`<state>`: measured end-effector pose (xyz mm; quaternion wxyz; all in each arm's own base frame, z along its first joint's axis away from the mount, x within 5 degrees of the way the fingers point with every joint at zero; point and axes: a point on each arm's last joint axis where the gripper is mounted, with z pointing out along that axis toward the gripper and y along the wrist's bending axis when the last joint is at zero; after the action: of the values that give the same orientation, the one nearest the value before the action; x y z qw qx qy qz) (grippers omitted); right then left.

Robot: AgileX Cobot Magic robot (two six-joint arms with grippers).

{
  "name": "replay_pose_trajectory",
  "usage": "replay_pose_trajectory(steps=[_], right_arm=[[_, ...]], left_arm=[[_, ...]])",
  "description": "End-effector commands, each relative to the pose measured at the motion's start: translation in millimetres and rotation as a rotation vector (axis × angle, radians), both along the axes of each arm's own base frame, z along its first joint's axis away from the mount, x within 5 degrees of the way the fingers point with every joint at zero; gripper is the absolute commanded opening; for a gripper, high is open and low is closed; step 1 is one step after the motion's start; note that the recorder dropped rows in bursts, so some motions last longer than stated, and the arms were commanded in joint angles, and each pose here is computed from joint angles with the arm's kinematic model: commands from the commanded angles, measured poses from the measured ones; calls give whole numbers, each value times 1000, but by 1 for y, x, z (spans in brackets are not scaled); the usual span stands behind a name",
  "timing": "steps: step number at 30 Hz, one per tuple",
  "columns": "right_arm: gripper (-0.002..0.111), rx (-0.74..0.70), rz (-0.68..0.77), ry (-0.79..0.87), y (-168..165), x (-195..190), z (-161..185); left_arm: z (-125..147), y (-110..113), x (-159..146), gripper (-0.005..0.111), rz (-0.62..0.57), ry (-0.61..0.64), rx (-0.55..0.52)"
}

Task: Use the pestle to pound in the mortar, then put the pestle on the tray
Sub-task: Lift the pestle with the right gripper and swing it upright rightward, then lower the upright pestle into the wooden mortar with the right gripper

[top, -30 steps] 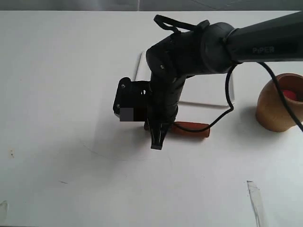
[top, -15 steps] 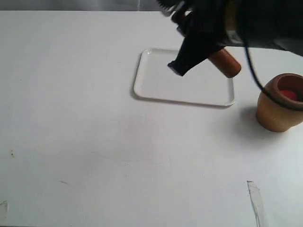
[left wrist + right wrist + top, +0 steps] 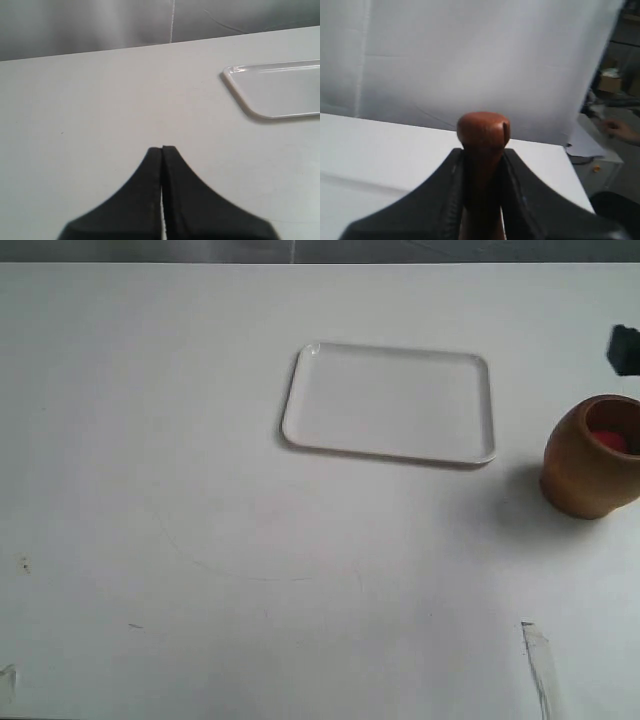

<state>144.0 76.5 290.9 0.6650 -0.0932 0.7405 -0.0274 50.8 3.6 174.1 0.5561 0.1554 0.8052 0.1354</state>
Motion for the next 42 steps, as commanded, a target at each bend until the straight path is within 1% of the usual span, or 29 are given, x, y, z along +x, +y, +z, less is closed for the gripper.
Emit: replay_pose_trajectory(steps=[1,5,8,11,14,17,19,21,23,26,28,30,33,35,38,39,40,42], right_arm=[[0,43,-183,-74,-28,-8,-9],[0,170,-234,-103,-33,-10,-5],[0,255,-161,-62,-26,-10,-8],[0,279,24,43,-8,-11,-15],[0,262,286,180,16,-19,-24],[0,271,565,329,38,-36,-32],[0,302,752,448,50,-52,-35],[0,338,843,529,55,-61,-36],[0,345,878,553,57,-65,-37],[0,426,812,566,56,-60,-36],[0,401,712,498,50,-51,-35],[0,302,582,360,40,-38,-32],[0,156,274,149,14,-18,-21],[0,36,60,73,-5,-10,-10],[0,-120,-212,133,-29,-9,3],[0,-150,-254,164,-33,-10,6],[0,-190,-266,222,-35,-12,7],[0,-227,-187,362,-29,-16,0]], left_arm=[[0,-1,0,0,-6,-4,-15],[0,-1,0,0,-6,-4,-15],[0,-1,0,0,-6,-4,-15],[0,-1,0,0,-6,-4,-15],[0,-1,0,0,-6,-4,-15],[0,-1,0,0,-6,-4,-15],[0,-1,0,0,-6,-4,-15],[0,-1,0,0,-6,-4,-15],[0,-1,0,0,-6,-4,-15],[0,-1,0,0,-6,-4,-15],[0,-1,0,0,-6,-4,-15],[0,-1,0,0,-6,-4,-15],[0,-1,0,0,-6,-4,-15],[0,-1,0,0,-6,-4,-15],[0,-1,0,0,-6,-4,-15],[0,-1,0,0,-6,-4,-15],[0,-1,0,0,-6,-4,-15],[0,-1,0,0,-6,-4,-15]])
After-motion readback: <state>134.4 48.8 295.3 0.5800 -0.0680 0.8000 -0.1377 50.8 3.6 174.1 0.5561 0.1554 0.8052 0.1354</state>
